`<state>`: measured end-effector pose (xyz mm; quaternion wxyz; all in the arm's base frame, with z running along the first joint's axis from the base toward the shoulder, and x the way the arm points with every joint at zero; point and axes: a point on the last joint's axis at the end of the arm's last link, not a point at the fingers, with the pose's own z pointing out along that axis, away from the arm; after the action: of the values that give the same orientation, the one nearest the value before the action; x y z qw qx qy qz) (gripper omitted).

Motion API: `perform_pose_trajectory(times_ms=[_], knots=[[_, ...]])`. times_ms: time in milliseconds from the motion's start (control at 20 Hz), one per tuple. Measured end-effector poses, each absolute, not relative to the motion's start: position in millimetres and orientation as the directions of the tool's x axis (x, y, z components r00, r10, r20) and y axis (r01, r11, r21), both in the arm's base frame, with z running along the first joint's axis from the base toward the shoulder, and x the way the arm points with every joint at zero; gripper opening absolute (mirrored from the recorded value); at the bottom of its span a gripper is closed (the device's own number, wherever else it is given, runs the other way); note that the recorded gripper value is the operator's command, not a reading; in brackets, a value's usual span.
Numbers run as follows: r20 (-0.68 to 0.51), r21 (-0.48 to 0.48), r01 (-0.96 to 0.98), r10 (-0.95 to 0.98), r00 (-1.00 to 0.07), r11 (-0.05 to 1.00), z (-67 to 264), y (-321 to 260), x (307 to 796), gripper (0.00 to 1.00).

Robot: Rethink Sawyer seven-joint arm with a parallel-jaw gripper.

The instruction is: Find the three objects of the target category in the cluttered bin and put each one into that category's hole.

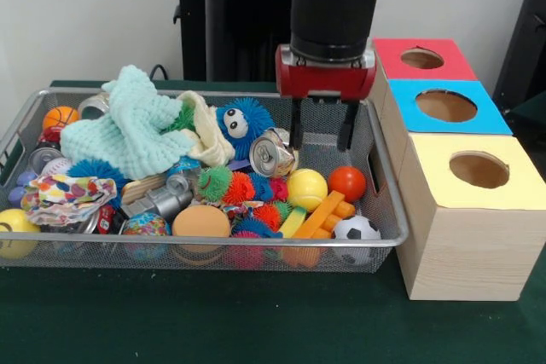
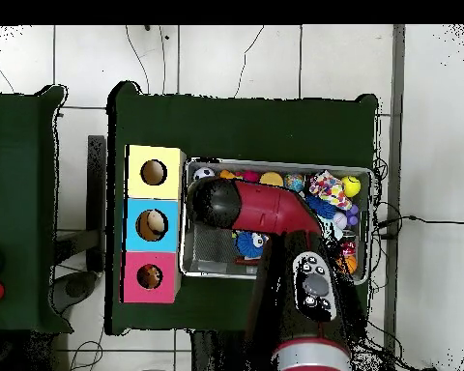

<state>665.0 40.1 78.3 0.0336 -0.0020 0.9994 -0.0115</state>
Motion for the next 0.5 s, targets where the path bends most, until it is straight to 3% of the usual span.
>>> perform_pose_trajectory(times_ms=[500], knots=[[-0.096, -0.031, -0.006, -0.009, -0.995, 1.000, 38, 34, 701, 1.00]])
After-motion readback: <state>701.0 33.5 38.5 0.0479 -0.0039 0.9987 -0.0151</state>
